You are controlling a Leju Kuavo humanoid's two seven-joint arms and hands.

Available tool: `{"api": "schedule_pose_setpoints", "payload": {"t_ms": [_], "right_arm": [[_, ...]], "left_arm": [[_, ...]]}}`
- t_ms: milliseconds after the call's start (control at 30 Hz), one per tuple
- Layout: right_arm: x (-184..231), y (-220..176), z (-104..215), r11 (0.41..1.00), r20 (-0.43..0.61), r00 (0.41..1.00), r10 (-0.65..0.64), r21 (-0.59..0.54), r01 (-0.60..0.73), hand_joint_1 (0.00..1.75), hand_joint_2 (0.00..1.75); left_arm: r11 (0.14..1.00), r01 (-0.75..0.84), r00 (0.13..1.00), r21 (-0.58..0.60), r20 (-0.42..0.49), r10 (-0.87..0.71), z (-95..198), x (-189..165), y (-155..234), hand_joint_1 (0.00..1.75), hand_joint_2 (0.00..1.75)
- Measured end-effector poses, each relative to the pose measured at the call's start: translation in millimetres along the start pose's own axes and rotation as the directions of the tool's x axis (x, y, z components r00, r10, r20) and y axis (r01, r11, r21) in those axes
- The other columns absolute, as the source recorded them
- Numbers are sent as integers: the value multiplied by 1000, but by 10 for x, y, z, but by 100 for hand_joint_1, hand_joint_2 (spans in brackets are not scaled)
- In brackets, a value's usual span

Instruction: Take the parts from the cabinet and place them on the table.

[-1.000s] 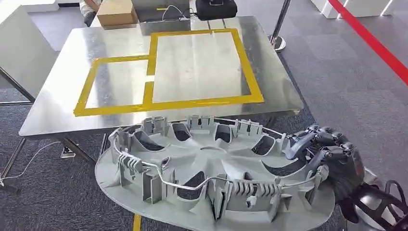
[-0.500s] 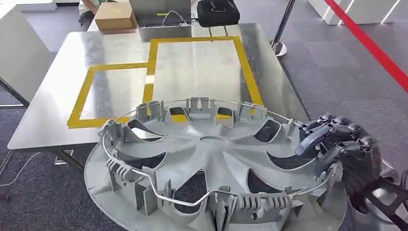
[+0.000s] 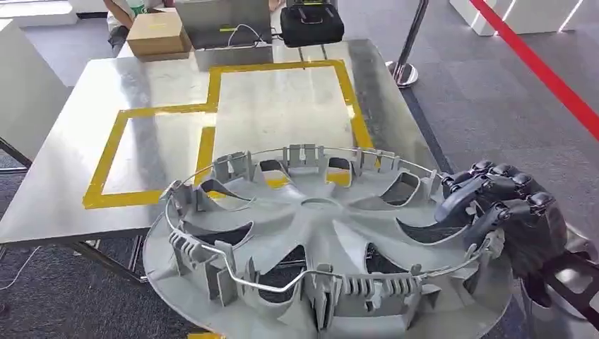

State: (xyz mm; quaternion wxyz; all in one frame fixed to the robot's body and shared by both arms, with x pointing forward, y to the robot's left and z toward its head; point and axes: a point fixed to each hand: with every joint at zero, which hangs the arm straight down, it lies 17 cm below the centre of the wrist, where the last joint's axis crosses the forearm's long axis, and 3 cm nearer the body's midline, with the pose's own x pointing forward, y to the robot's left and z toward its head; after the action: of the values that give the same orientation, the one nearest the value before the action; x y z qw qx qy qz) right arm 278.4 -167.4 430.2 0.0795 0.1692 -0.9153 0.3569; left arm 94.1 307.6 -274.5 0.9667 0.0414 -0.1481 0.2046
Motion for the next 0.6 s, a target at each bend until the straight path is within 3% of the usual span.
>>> {"api": "schedule_pose_setpoints", "payload": {"t_ms": [600], "right_arm": [[-5, -11, 104, 1000, -21, 1000, 4, 11, -4, 175, 175]], "left_arm": [[1000, -10, 1000, 2, 6, 10, 3, -4, 16, 0, 175]]}}
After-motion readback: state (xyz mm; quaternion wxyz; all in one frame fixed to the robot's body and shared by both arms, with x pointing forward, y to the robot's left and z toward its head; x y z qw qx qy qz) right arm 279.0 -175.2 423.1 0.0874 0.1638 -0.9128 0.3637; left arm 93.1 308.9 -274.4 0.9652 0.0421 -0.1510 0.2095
